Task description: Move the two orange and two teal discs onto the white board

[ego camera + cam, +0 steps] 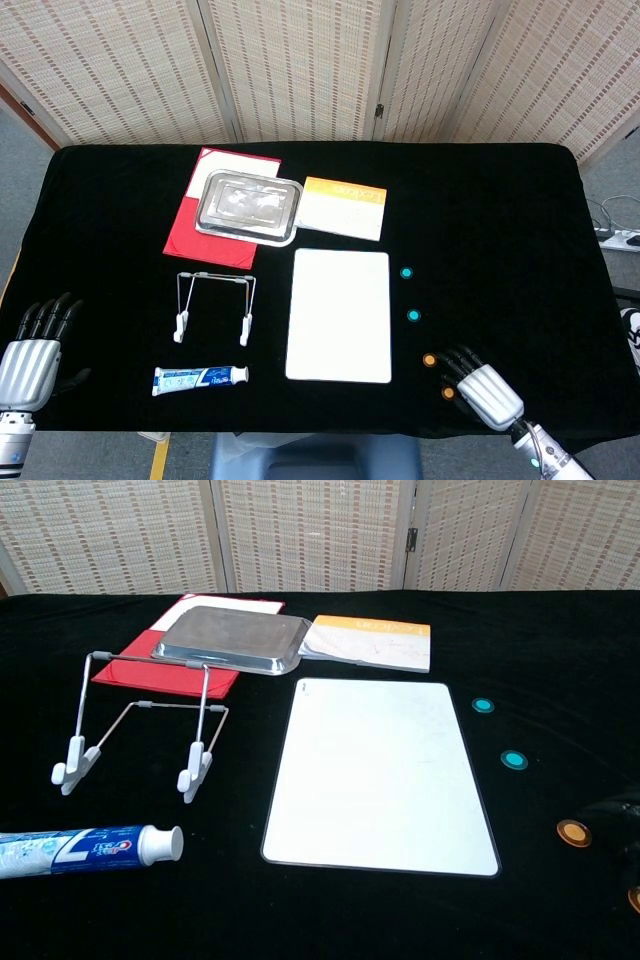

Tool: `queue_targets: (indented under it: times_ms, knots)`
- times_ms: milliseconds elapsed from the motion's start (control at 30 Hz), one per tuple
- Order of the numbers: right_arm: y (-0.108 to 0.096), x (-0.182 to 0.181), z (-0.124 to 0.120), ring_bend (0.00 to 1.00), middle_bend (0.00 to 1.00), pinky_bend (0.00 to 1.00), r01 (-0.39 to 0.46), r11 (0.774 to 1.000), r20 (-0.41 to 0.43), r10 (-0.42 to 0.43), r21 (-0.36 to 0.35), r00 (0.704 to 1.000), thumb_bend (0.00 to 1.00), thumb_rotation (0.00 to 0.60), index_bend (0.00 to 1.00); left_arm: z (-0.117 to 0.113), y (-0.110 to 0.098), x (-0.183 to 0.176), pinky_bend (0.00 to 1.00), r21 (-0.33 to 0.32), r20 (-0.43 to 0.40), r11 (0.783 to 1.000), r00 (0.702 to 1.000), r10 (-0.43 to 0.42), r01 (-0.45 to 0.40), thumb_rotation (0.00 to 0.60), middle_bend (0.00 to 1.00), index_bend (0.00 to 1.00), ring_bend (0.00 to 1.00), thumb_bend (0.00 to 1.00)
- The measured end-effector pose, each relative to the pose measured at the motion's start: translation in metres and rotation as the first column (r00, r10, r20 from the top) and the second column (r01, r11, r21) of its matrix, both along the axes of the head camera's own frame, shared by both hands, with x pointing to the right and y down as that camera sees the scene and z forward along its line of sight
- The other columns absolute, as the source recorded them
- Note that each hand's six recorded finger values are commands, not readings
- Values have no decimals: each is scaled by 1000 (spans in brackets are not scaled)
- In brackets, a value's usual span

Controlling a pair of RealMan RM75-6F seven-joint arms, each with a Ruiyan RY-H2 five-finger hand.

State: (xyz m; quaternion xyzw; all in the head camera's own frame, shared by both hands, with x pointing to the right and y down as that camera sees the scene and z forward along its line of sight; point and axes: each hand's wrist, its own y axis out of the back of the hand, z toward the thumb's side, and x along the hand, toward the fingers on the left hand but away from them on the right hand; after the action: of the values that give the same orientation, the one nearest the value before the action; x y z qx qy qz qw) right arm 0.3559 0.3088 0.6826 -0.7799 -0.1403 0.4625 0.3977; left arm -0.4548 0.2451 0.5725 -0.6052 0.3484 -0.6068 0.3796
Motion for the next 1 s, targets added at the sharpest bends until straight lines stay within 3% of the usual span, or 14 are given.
queue_targets:
  times_ms: [300,500,633,833,1000]
  knots:
    - [-12,-6,-9,78,156,0,-28,999,55,26,21,998,448,600,521,0,-1,-1,0,1,-1,1000,1000,0,0,600,0,4,5,146]
    - [-43,-32,-18,76,159,0,-32,999,153,29,17,988,448,600,521,-2,-3,0,0,12,-2,1000,1000,5,-5,600,0,4,6,145]
    - [-72,-64,-20,77,160,0,12,1000,199,-16,20,980,447,600,521,-3,-4,0,0,17,-5,1000,1000,7,-7,600,0,3,5,146]
    - [-107,-112,-14,67,161,0,100,995,200,-103,25,974,447,600,521,-4,-2,-3,0,16,3,1000,1000,-1,1,600,0,3,5,146]
    - [-118,-154,-4,56,157,0,163,987,200,-162,11,966,448,600,521,-3,0,-7,0,9,10,1000,1000,-10,10,600,0,3,6,146]
